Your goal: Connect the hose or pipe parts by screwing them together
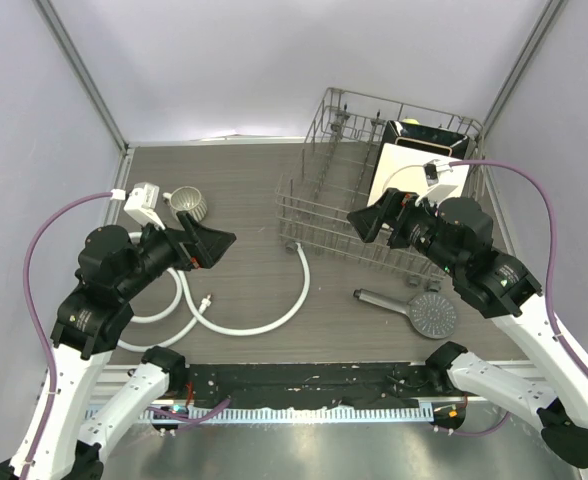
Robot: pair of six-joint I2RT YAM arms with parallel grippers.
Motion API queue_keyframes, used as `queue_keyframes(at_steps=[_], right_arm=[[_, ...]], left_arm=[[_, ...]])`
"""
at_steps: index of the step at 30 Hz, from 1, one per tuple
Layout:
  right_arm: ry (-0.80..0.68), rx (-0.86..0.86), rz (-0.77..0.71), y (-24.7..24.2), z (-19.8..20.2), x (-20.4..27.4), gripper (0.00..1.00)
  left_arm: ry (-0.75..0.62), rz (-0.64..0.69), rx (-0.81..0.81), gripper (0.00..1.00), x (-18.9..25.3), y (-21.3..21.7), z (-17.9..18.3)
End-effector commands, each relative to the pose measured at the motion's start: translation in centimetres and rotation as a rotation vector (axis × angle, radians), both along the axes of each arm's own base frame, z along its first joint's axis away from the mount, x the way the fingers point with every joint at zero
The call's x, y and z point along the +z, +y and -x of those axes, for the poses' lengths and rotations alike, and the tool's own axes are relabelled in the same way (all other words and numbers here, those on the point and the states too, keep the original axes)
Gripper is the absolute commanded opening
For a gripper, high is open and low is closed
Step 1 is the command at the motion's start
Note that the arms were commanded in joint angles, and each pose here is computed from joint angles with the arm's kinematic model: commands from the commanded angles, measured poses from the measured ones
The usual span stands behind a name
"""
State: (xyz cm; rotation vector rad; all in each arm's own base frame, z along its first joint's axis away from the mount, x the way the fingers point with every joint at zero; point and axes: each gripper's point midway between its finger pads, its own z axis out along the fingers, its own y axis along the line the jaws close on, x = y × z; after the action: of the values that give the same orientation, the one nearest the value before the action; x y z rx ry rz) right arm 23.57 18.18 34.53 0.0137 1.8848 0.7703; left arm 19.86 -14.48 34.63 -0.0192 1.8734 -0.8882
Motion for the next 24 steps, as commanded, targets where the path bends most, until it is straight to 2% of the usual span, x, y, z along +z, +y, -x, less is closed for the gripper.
queue_keyframes(at_steps=[1,8,12,14,17,20,22,24], right_arm=[[-0.076,0.005,-0.036,-0.1,0.2,2.6,1.0],[-0.04,-0.005,0.041,-0.8,0.3,0.4,0.99],[-0.089,0.043,0.154,-1.1,0.5,-0.1,0.96],[-0.121,0.177,0.191,0.4,1.4,-0.5,0.93],[-0.147,0.24,0.229,1.4,1.1,-1.0,0.86],[-0.17,0.278,0.355,2.0,0.0,-2.5,0.81],[-0.18,0.372,0.441,3.8,0.1,-3.7,0.77],[-0.266,0.446,0.586,4.7,-0.1,-4.0,0.76]], left_arm=[[-0.052,0.013,0.015,1.0,1.4,0.1,-0.5],[-0.009,-0.008,0.023,1.0,-0.1,0.3,-0.6],[0.012,-0.017,0.018,1.0,-1.2,0.2,-0.6],[0.02,-0.019,0.013,1.0,-1.6,0.1,-0.5],[0.028,-0.019,0.011,1.0,-2.2,0.1,-0.4],[0.051,-0.021,0.003,1.0,-2.9,0.1,-0.1],[0.074,-0.023,-0.016,1.0,-3.6,-0.2,0.1],[0.083,-0.021,-0.028,1.0,-3.8,-0.4,0.2]])
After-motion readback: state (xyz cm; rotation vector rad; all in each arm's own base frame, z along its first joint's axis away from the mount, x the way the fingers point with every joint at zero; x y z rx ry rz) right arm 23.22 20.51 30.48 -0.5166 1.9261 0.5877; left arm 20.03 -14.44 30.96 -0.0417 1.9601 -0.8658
